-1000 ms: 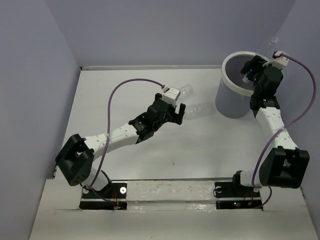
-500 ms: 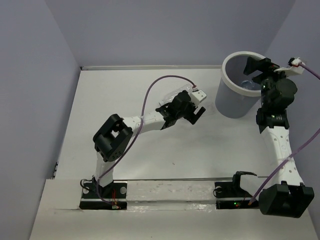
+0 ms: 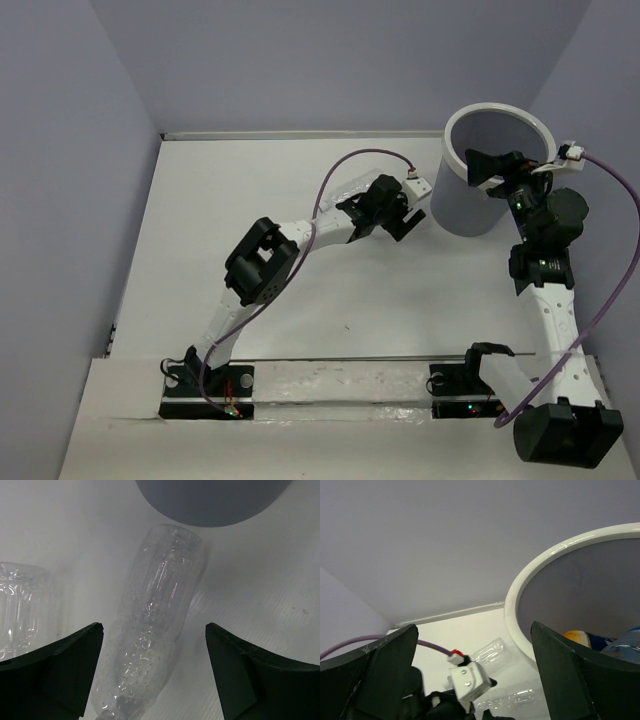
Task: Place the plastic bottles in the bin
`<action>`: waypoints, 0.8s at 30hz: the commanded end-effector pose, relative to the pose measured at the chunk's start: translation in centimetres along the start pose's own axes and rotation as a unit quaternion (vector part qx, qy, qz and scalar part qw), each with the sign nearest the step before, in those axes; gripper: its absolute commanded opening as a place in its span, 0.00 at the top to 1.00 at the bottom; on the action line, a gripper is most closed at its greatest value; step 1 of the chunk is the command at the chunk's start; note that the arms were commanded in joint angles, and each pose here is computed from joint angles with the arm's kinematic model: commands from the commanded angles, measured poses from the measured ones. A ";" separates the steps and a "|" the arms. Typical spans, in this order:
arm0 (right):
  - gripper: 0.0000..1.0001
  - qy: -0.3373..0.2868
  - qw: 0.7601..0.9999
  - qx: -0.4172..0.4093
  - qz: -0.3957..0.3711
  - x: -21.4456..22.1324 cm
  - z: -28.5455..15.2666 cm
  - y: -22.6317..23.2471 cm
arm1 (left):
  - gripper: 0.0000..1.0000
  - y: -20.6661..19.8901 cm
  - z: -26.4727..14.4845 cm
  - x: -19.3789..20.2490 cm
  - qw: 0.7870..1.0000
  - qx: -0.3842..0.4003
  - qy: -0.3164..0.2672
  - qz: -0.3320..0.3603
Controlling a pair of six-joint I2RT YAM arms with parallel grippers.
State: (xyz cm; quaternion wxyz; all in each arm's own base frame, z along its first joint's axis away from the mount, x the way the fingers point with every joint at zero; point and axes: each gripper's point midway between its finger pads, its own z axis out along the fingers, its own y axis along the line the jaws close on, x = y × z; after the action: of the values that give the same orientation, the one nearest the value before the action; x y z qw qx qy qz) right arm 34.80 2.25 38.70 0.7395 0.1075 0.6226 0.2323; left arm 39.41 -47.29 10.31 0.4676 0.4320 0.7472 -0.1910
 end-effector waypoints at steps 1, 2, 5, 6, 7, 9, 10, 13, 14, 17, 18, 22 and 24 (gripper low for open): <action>0.01 -0.016 0.999 -0.047 -0.002 -1.4 -1.5 2.6 | 0.09 -0.4 0.8 0.8 0.999 0.024 0.026 0.013; 0.01 -0.015 0.999 -0.049 -0.001 -1.4 -1.6 2.7 | 0.10 -0.4 1.1 1.4 0.999 0.025 0.031 0.012; 0.01 -0.009 0.998 -0.060 0.006 -1.2 -1.8 3.2 | 0.17 -0.5 1.2 2.3 0.999 0.022 0.041 0.003; 0.01 -0.008 0.998 -0.062 0.006 -1.1 -1.9 3.3 | 0.20 -0.5 1.2 2.4 0.999 0.022 0.041 0.002; 0.01 -0.004 0.998 -0.066 0.011 -0.8 -2.0 3.4 | 0.23 -0.5 1.2 2.7 0.999 0.018 0.044 0.001; 0.02 0.003 0.997 -0.081 0.017 -0.6 -2.5 4.0 | 0.45 -0.9 1.1 2.9 0.999 0.020 0.047 0.004; 0.03 0.011 0.996 -0.090 0.020 -0.2 -2.7 4.3 | 0.56 -1.1 0.8 3.2 0.999 0.020 0.050 0.007; 0.04 0.050 0.992 -0.117 0.022 1.9 -3.9 5.3 | 0.73 -2.0 -0.9 1.6 0.999 0.015 0.032 -0.004; 0.04 0.054 0.992 -0.115 0.023 2.2 -4.3 5.2 | 0.74 -2.2 -1.4 2.3 0.999 0.016 0.032 -0.010; 0.03 0.075 0.990 -0.113 0.026 3.9 -6.0 5.1 | 0.75 -2.3 -4.8 0.2 0.999 0.011 -0.023 -0.041; 0.03 0.093 0.989 -0.113 0.033 5.0 -6.5 4.9 | 0.78 -2.2 -5.9 -0.9 0.998 0.011 -0.045 -0.050; 0.02 0.130 0.982 -0.126 0.054 6.8 -7.5 5.3 | 0.77 -3.0 -10.6 -4.8 0.988 0.035 -0.124 -0.089; 0.02 0.144 0.981 -0.118 0.061 7.9 -7.8 4.8 | 0.77 -3.3 -13.8 -7.6 0.977 0.048 -0.176 -0.112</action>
State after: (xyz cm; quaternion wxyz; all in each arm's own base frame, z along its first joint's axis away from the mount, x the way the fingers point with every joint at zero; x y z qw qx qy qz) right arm 27.91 7.96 34.70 0.6736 0.0286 0.6579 0.3357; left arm 31.50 -41.88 10.19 0.4351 0.3991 0.7719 -0.2357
